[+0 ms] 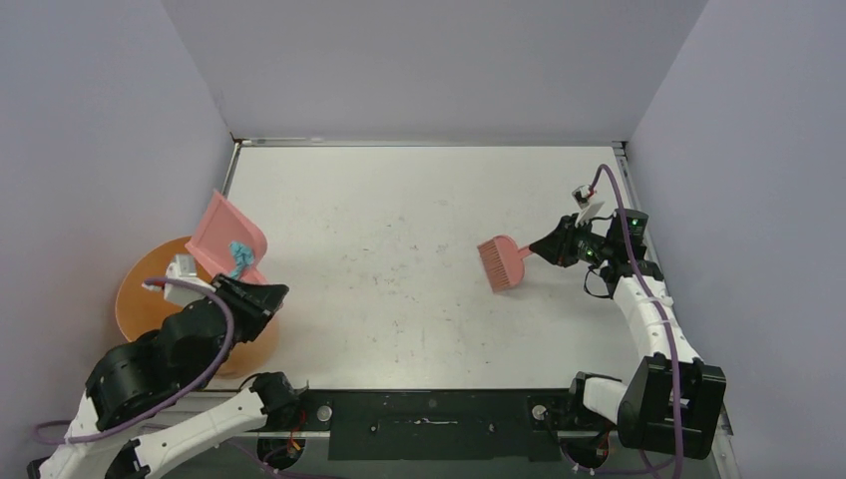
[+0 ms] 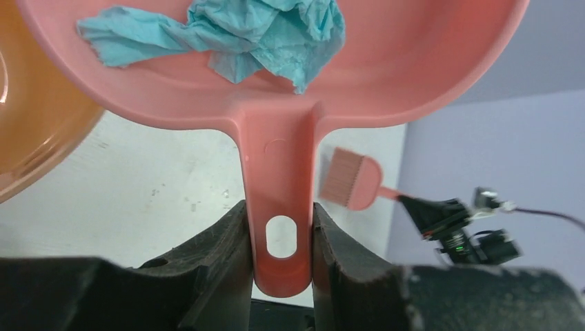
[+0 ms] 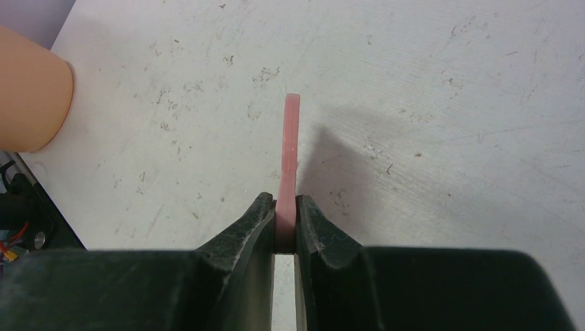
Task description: Sweep away the paper scraps from the table
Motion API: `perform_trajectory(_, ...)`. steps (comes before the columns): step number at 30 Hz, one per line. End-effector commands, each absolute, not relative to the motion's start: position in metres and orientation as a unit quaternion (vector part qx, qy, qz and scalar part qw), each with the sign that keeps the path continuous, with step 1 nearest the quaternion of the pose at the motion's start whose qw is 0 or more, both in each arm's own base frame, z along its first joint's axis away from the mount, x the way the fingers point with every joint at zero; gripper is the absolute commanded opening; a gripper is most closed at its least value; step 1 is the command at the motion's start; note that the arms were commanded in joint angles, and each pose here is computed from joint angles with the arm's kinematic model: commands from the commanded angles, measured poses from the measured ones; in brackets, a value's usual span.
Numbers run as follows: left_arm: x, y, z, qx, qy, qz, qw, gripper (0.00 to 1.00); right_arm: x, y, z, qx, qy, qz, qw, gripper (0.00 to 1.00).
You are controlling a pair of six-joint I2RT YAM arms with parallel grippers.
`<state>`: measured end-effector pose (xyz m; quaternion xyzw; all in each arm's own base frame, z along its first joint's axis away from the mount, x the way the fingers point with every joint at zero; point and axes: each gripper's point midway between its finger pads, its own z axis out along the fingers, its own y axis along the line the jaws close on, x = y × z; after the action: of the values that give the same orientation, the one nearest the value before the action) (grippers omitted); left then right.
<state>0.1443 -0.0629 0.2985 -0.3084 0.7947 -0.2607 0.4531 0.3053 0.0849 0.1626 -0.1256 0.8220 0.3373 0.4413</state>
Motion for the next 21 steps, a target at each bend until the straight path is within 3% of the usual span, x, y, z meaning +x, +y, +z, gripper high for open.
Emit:
perform_trajectory(1, 0.147, -0.042, 0.315, -0.456, 0.668, -0.383, 0.447, 0.0, 0.311, 0.086, 0.172, -0.152, 0.803, 0.338, 0.466, 0.05)
perform_trajectory(8, 0.151, -0.058, 0.337, -0.483, 0.534, -0.559, 0.411, 0.0, 0.311, 0.085, 0.172, -0.152, 0.804, 0.334, 0.467, 0.05)
perform_trajectory(21, 0.15, -0.044, 0.348, -0.478, 0.522, -0.551, 0.441, 0.0, 0.311, 0.084, 0.171, -0.152, 0.805, 0.333, 0.467, 0.05)
